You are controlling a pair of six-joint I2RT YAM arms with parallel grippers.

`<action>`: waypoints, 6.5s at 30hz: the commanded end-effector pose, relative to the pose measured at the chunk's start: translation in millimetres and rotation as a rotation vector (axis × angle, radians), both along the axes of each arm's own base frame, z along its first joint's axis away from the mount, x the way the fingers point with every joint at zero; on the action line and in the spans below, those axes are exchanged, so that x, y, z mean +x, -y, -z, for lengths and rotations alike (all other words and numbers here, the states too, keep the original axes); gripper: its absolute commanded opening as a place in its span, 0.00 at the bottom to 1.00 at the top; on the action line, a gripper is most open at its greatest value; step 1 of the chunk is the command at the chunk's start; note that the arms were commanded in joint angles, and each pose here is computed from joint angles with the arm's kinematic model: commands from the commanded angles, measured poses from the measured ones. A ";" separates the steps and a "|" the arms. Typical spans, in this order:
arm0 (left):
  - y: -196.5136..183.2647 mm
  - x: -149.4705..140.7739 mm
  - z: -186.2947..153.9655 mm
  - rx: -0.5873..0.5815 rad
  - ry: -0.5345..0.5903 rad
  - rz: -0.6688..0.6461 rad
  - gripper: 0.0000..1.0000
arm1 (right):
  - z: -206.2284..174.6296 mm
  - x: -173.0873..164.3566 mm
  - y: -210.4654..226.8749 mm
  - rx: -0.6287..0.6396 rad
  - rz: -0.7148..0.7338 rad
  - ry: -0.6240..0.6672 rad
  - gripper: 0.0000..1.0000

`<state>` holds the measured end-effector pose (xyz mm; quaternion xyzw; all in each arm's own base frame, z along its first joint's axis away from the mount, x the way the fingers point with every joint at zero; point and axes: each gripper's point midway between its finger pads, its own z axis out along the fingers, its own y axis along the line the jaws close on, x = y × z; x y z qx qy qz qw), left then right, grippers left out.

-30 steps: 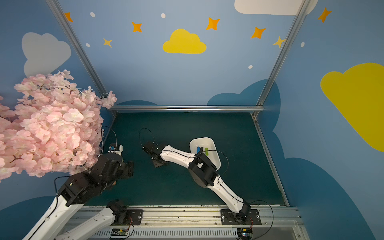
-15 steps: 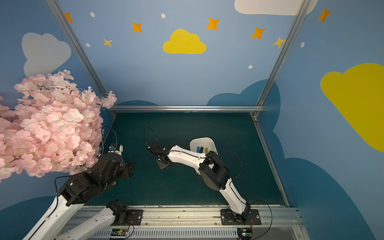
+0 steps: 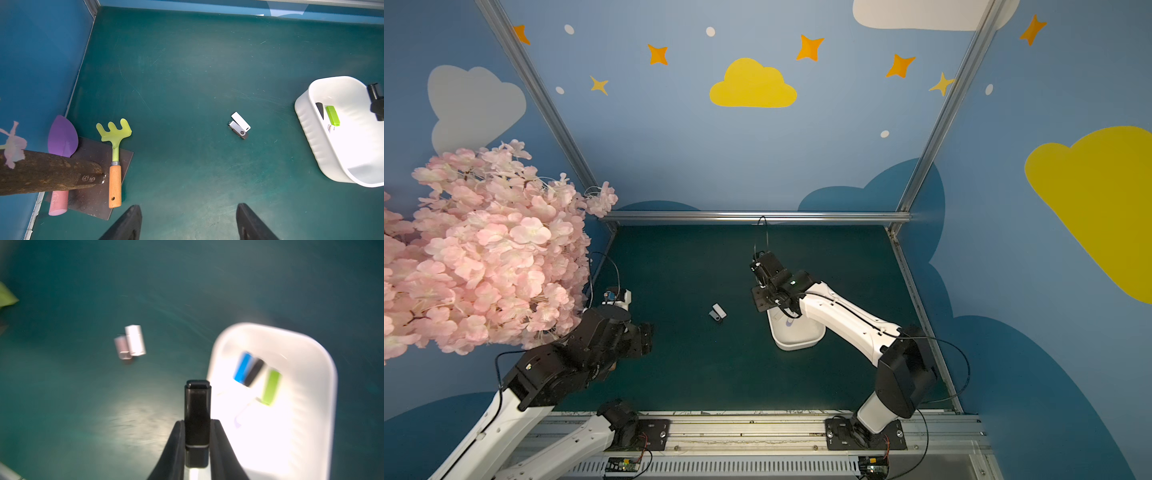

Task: Put the usb flash drive into the storage box
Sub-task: Place the USB flash in the storage box, then pick up the USB flash from the center of the board, then place the USB flash in the storage box.

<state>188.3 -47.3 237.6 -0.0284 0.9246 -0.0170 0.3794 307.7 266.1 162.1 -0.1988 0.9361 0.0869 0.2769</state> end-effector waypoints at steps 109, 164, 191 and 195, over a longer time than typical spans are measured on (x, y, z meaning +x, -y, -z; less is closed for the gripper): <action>100.9 135.5 222.0 0.014 -0.558 -0.134 0.53 | 43.5 5.7 102.5 0.107 0.387 0.054 0.35; 368.4 113.1 85.7 -0.135 -0.340 0.499 0.09 | 31.4 -14.7 228.8 0.155 0.897 0.256 0.33; 355.1 76.3 187.7 0.062 -0.511 0.400 0.15 | 38.8 -12.3 223.5 0.159 0.901 0.196 0.31; 355.8 78.0 184.0 0.061 -0.501 0.402 0.22 | 39.0 -12.0 223.3 0.158 0.901 0.195 0.31</action>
